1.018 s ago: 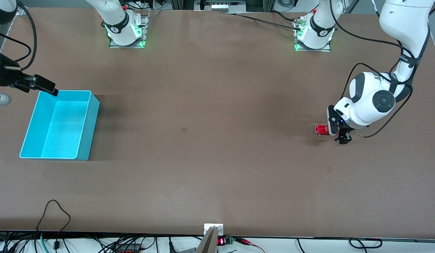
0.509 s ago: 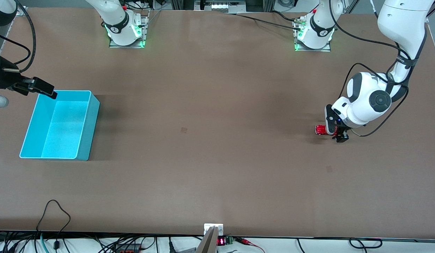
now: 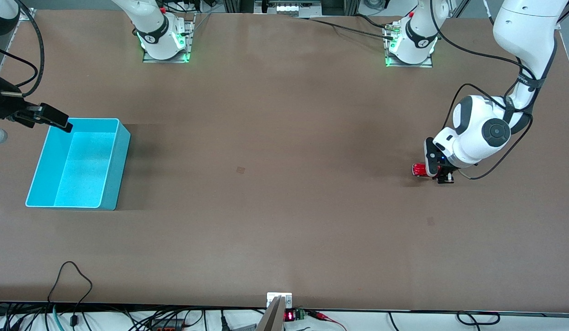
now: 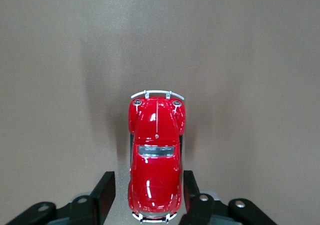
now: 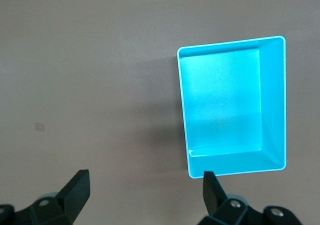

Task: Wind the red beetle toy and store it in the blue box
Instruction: 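Pull the car backward along the table with the left gripper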

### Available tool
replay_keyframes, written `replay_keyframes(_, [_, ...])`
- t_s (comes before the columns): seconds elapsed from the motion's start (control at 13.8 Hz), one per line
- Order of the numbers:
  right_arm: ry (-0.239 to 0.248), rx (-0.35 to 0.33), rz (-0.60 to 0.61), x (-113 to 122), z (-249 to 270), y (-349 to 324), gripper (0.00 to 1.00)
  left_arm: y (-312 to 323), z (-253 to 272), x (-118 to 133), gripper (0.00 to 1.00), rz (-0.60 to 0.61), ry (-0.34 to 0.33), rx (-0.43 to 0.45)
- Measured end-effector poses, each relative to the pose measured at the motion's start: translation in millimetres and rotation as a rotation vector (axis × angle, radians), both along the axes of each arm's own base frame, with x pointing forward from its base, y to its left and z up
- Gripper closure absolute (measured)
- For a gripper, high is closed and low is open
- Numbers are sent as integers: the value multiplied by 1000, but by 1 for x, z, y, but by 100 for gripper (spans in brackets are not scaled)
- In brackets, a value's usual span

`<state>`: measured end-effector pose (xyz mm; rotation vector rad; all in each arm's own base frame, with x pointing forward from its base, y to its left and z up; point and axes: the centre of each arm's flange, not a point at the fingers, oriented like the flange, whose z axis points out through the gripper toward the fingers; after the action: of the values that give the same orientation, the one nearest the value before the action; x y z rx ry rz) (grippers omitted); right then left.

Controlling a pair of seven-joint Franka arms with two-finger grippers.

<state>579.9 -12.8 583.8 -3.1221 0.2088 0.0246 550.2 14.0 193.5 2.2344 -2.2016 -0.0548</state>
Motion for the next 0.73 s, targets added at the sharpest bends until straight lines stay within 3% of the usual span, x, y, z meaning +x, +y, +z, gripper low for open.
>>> replay_keyframes(0.15, [2,0,0,0,-1,0,0,0,3,0,58,-1,-3,1])
replay_keyframes(0.58, [14,0,0,2,-6,0,0,0,2,1,58,-2,-11,-1])
replay_keyframes(0.73, [45,1,1,6,-20,0,0,0,2,1,58,-2,-11,-1])
